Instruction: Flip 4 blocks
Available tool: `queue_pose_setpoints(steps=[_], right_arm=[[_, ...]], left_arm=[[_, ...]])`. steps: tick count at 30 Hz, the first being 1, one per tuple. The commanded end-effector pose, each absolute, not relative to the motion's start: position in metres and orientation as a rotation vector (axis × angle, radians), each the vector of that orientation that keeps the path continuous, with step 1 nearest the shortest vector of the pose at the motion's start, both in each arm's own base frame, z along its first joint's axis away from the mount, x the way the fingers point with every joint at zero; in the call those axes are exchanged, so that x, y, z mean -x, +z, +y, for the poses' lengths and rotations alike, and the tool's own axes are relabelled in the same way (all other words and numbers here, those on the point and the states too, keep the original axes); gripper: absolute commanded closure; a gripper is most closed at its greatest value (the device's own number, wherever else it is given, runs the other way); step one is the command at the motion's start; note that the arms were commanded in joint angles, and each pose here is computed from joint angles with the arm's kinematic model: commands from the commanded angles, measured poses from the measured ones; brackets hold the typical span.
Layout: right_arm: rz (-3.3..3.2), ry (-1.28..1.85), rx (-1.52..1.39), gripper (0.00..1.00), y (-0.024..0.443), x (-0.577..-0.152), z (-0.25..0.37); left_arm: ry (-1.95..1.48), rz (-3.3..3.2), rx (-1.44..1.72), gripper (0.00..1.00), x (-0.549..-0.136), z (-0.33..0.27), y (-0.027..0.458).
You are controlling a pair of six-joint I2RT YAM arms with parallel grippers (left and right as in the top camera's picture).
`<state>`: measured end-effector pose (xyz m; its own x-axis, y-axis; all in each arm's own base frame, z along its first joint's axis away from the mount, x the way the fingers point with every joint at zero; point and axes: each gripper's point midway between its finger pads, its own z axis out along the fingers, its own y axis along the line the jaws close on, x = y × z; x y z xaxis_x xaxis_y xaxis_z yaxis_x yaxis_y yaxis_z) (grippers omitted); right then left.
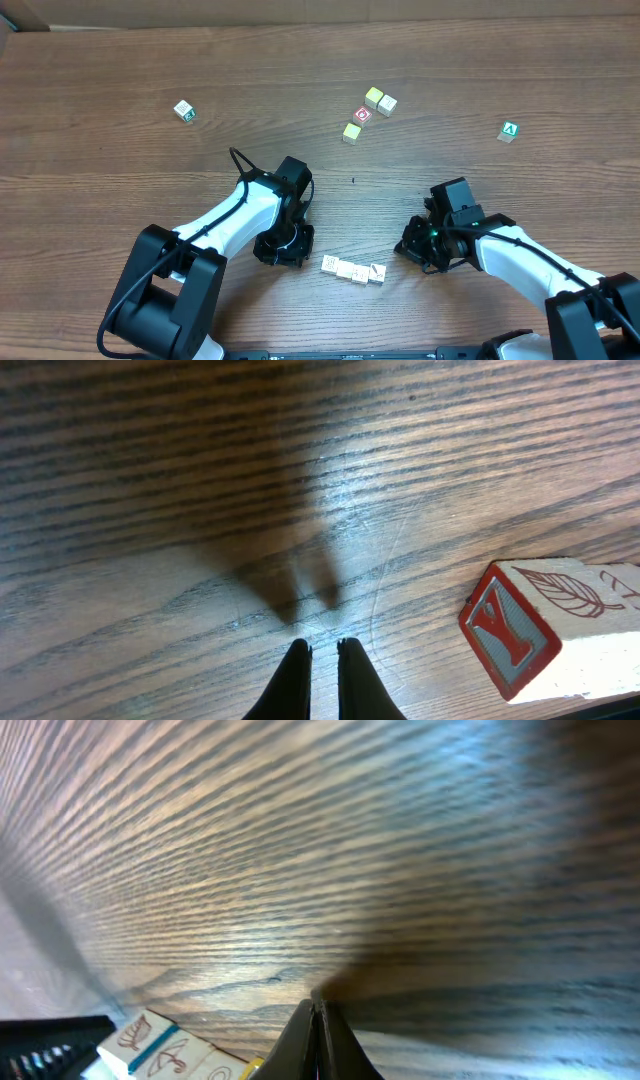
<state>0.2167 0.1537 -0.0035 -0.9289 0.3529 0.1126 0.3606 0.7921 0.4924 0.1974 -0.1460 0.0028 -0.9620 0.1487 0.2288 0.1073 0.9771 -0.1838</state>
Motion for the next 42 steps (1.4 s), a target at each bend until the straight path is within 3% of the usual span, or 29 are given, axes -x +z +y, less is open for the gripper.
queue_pose_setpoints(steps=[1,18,42], right_arm=[[-3.050,-0.777,0.389,0.96,-0.008,-0.217,0.156],[-3.096,-0.960,0.194,0.96,0.005,-0.229,0.188],[-3.006,-1.014,0.059,0.96,0.008,-0.205,0.206]], left_arm=[[0.267,-2.871,0.208,0.96,-0.196,-0.147,0.002],[0.265,-2.869,0.203,0.96,-0.196,-0.147,0.002],[0.264,-2.869,0.203,0.96,-0.196,-0.146,0.002]])
